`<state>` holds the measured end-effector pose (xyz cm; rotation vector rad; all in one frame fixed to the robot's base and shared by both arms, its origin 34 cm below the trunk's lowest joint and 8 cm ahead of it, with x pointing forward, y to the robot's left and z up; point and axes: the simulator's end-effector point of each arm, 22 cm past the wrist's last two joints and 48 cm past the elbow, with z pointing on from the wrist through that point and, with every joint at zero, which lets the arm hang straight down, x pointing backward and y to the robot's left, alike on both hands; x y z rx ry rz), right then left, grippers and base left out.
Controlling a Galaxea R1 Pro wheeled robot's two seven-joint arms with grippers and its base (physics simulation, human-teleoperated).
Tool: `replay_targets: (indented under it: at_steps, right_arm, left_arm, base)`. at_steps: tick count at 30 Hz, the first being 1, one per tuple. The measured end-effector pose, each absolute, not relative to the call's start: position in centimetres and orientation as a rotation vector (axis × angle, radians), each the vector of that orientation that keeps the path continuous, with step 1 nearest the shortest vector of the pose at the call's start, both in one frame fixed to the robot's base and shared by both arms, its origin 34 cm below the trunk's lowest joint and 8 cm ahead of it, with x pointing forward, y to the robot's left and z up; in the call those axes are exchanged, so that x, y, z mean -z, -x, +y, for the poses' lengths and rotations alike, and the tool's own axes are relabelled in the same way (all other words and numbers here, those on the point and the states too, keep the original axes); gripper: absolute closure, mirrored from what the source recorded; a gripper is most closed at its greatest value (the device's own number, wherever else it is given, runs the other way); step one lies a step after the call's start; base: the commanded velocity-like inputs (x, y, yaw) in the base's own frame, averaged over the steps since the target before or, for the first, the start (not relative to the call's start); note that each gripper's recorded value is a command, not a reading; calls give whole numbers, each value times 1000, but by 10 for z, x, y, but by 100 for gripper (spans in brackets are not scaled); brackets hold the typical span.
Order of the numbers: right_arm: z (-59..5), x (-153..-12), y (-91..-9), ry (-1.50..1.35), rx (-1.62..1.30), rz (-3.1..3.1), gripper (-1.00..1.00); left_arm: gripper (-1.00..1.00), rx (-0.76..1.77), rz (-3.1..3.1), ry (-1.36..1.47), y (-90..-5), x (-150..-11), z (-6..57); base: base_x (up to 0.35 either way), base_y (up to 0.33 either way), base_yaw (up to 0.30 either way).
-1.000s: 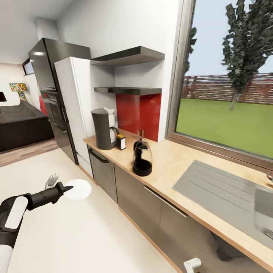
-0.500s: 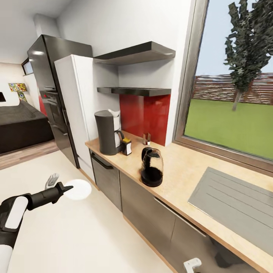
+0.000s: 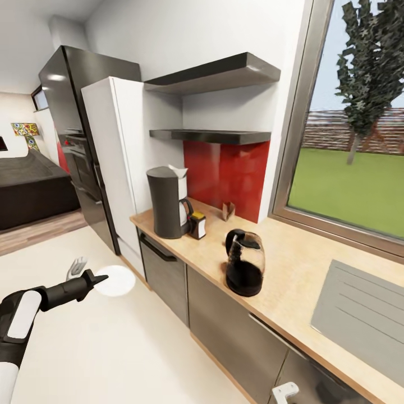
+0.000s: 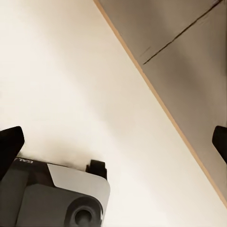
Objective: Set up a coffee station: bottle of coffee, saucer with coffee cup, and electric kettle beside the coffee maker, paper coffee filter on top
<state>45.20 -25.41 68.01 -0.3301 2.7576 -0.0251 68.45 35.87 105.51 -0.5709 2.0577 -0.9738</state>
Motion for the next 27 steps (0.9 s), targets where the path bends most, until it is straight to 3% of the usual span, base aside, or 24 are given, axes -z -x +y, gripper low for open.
replay_targets:
  at_steps: [27]
  right_arm:
    - [-255, -680, -452, 331, 27, 2757, -100]
  left_arm:
    - [100, 978, 2062, 576, -684, -1052, 358]
  base:
    - [282, 229, 0]
